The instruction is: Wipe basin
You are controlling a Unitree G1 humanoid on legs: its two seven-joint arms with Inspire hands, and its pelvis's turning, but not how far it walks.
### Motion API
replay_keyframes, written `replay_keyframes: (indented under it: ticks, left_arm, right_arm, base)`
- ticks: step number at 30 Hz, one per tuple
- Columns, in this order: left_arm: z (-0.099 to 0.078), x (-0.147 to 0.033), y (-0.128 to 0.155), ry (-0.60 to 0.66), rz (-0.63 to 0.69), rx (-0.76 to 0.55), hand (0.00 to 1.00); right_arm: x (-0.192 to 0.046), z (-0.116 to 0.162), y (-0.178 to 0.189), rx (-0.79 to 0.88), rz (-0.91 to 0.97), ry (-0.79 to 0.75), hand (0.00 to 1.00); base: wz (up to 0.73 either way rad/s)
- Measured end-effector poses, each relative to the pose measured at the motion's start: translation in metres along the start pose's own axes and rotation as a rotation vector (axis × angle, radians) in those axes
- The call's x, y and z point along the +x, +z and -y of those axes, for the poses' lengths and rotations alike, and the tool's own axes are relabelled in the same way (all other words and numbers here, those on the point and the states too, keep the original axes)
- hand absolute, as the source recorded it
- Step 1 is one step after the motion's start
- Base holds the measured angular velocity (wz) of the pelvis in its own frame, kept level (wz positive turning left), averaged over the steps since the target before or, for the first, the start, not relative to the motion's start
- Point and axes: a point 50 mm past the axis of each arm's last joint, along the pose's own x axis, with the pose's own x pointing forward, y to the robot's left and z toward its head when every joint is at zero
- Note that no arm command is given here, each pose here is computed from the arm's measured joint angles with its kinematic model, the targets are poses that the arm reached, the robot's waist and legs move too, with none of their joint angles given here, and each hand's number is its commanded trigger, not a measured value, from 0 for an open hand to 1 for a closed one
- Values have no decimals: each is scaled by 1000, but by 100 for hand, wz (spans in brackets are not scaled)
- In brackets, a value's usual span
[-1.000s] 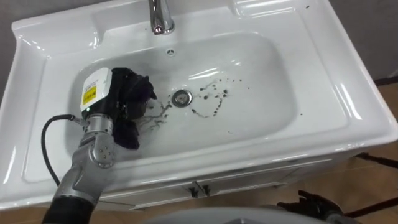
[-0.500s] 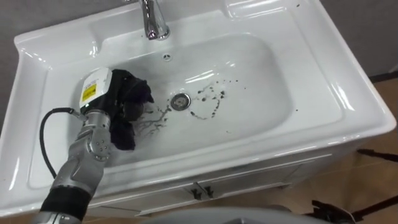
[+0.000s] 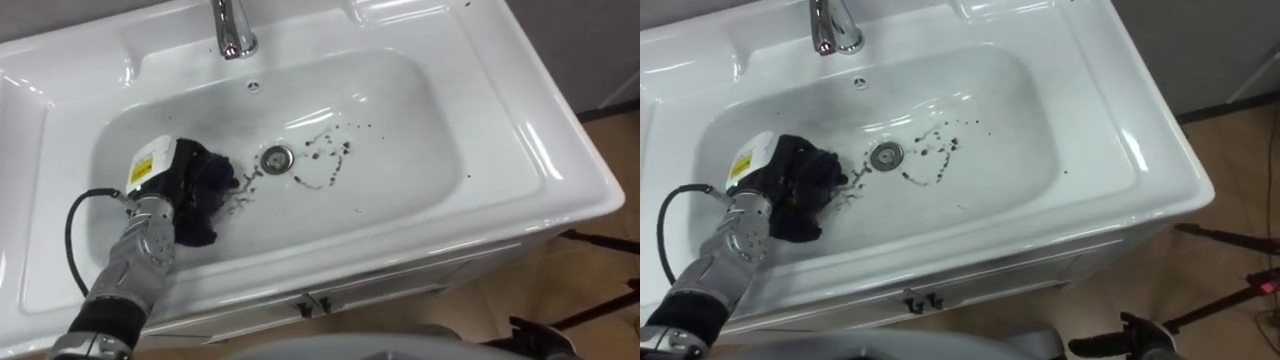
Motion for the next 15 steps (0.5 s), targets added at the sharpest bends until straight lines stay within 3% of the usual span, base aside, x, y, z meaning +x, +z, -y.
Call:
replay_keyframes:
  ticks: [15]
  left_arm:
    - [16,-5,-17,-30,-39,65,100]
  right_arm:
    - [-1,3,-2,-29,-15,-21,0]
  base:
    - [-1]
